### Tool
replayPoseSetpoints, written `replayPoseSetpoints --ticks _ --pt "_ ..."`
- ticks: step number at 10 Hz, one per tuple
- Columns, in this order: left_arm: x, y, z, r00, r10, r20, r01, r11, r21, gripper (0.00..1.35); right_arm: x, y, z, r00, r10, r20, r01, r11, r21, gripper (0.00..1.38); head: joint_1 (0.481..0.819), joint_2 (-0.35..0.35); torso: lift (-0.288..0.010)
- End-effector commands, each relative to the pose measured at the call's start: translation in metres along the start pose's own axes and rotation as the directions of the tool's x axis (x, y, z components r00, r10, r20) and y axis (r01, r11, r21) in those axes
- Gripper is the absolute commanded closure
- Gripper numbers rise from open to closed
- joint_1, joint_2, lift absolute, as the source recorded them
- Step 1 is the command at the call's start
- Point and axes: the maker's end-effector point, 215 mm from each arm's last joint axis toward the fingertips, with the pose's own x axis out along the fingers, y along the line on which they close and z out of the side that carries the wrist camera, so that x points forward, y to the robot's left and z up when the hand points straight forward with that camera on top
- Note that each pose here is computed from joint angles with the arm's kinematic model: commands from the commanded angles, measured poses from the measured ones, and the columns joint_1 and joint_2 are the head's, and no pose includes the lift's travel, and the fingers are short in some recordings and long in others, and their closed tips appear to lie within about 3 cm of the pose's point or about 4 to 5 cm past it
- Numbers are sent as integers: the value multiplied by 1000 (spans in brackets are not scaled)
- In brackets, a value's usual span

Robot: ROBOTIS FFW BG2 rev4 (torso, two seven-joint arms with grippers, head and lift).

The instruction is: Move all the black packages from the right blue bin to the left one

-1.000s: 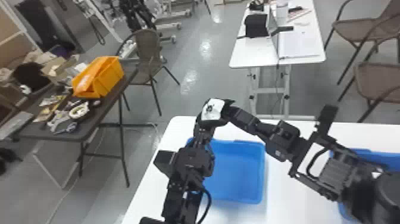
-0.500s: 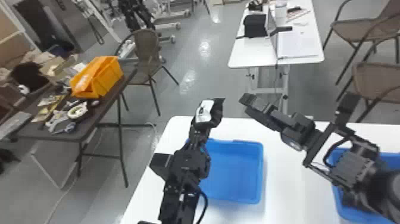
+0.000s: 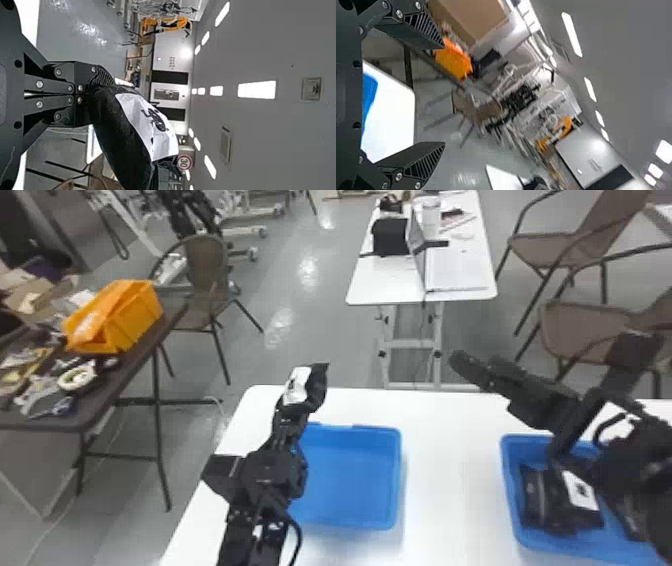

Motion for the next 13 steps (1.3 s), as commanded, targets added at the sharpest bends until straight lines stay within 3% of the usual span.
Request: replayPoseSetpoints --ticks 1,3,5,6,8,9,11,12,13 --pt "-5 8 -27 997 -5 -79 4 1000 -7 1214 -35 -58 -22 985 -171 -17 167 973 -158 171 695 187 0" --pt "-9 8 -72 978 -43 -205 37 999 -35 1214 -74 -100 -56 959 -279 -41 259 930 -261 171 695 118 0" --pt "-9 3 -118 943 -87 -322 56 993 -103 1213 -91 -115 -73 949 -310 -66 282 920 -271 173 695 84 0" --pt "-13 1 -142 920 -98 -380 41 987 -156 1130 -91 -115 -75 949 -307 -70 277 921 -275 173 695 70 0" --pt "-14 6 -140 928 -87 -363 34 988 -150 -2 -90 -114 -72 951 -302 -66 274 921 -277 173 695 62 0" --pt "-14 7 -134 938 -78 -339 27 988 -151 58 -90 -114 -73 951 -302 -67 274 923 -272 173 695 65 0" --pt "-17 6 -118 954 -71 -293 23 986 -166 306 -90 -114 -72 951 -301 -64 273 921 -276 173 695 68 0" --pt "-18 11 -103 962 -54 -269 10 987 -162 348 -90 -113 -70 951 -303 -63 273 918 -286 171 695 68 0" --pt "-19 19 -83 972 -25 -233 -10 989 -149 357 -93 -112 -63 945 -323 -61 284 896 -342 171 695 71 0"
